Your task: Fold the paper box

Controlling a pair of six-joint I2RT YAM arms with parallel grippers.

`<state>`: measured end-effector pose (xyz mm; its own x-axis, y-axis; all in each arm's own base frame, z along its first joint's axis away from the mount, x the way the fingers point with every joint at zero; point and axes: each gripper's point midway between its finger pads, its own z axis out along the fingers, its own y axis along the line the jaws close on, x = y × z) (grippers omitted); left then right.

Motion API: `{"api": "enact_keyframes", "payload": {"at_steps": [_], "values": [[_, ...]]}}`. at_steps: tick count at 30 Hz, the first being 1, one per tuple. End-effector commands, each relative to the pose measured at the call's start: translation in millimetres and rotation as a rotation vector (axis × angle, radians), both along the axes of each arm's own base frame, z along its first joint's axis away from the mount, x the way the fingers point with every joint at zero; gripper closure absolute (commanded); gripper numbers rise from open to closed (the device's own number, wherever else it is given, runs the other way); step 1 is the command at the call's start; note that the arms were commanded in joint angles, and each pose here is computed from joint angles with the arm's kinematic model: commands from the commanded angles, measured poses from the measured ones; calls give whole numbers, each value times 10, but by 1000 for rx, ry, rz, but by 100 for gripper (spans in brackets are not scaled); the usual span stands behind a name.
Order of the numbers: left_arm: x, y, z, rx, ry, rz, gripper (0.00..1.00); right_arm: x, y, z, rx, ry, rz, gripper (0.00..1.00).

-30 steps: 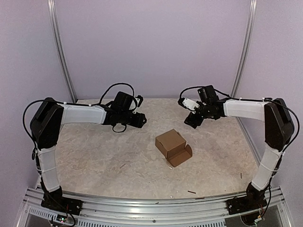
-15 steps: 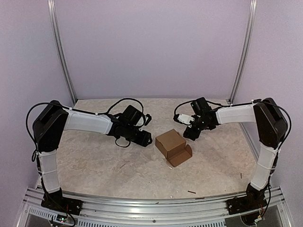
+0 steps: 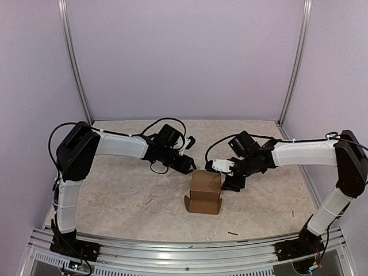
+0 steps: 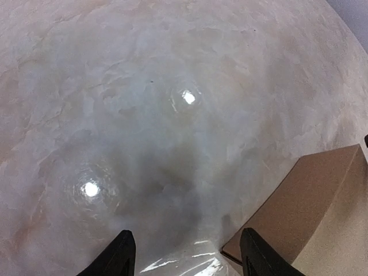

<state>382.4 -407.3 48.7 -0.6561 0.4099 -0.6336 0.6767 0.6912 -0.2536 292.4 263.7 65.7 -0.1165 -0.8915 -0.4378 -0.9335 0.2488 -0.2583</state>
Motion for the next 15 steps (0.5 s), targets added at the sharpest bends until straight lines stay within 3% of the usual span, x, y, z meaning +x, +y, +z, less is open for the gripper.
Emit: {"api": "enact_keyframes", "payload": {"at_steps": [1,8,12,15], "values": [[-139,-342,101,-96,-13,-160,39,-243,62,111,47,57,57,31],[-229,-615,223,-186,-37,-293,39,-596,-36,328,42,157,146,31],[-138,-516,311,-153,-126,-246,39,-601,-121,609,33,56,197,30],[-148,-282,651,-160,-248,-177,36,-603,-140,710,32,-40,268,27]]}}
